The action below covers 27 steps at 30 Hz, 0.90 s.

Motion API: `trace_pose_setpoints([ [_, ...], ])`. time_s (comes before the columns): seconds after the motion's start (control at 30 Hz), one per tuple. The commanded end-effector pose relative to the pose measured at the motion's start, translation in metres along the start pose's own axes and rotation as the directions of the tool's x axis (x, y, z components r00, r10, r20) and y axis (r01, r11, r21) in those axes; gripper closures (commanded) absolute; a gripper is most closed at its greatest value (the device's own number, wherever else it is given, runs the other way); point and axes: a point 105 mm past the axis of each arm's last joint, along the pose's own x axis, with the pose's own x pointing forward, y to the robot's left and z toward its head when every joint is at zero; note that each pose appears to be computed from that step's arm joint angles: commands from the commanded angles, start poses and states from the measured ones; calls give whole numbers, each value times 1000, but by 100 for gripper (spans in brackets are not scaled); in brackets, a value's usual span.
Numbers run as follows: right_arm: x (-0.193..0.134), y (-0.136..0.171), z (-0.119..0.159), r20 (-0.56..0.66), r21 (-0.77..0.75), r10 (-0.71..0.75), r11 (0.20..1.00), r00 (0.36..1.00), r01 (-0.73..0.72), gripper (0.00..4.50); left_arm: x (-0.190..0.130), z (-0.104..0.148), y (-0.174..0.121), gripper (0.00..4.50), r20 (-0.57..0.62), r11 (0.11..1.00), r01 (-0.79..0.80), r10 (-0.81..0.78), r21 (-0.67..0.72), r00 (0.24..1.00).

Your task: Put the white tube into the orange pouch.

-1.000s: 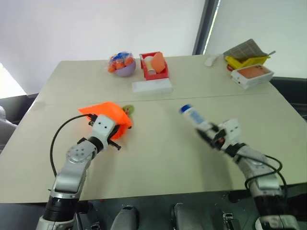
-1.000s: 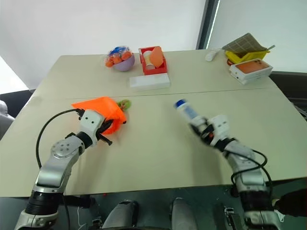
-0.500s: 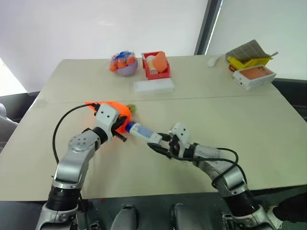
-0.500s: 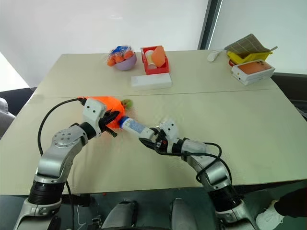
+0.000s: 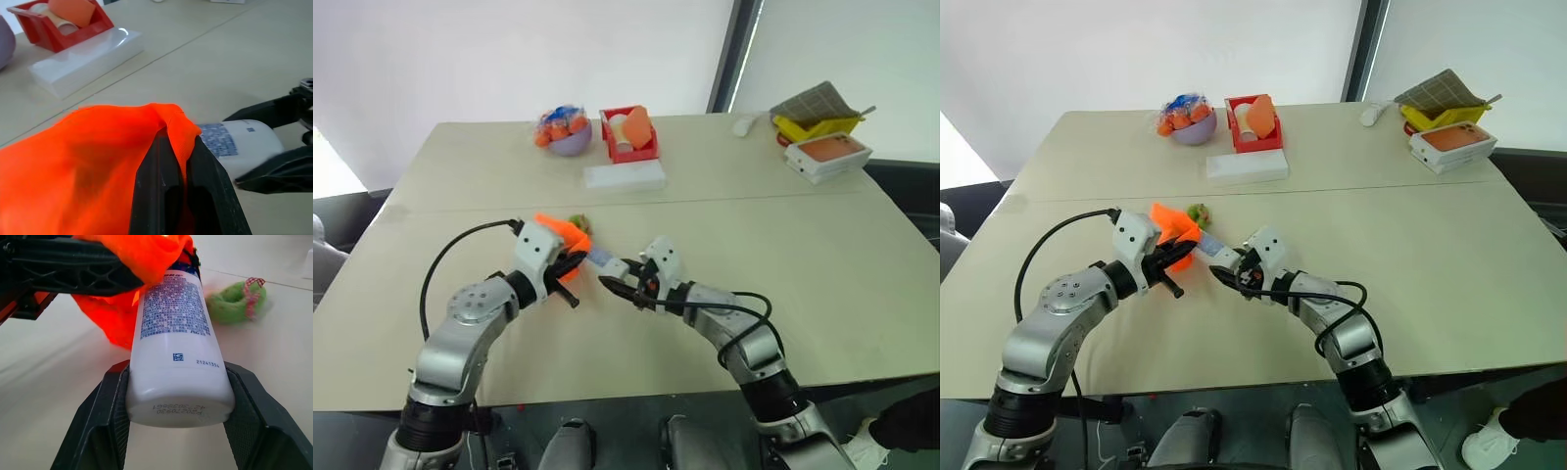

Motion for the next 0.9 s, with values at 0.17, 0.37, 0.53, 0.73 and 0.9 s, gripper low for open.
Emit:
trace_pose_setpoints([
  [0.17, 25, 13, 26, -2, -151, 62, 987, 998, -61, 249, 1, 19, -41, 450, 48, 977, 211, -213, 30, 976],
  [0.37, 25, 13, 30, -19, -224, 68, 972, 997, -71, 249, -3, 11, -35, 450, 20, 981, 190, -190, 31, 981],
  [0.53, 6, 2, 20, -60, -268, 52, 961, 997, -66, 249, -9, 3, -17, 450, 7, 992, 125, -125, 19, 992],
  [0.73, -22, -17, 16, -80, -276, 6, 961, 997, -28, 249, -16, 2, -1, 450, 10, 996, 79, -80, 27, 997],
  [0.9, -66, -32, 4, -143, -265, -26, 964, 989, -13, 249, -16, 20, 24, 450, 58, 999, 10, -13, 39, 998],
])
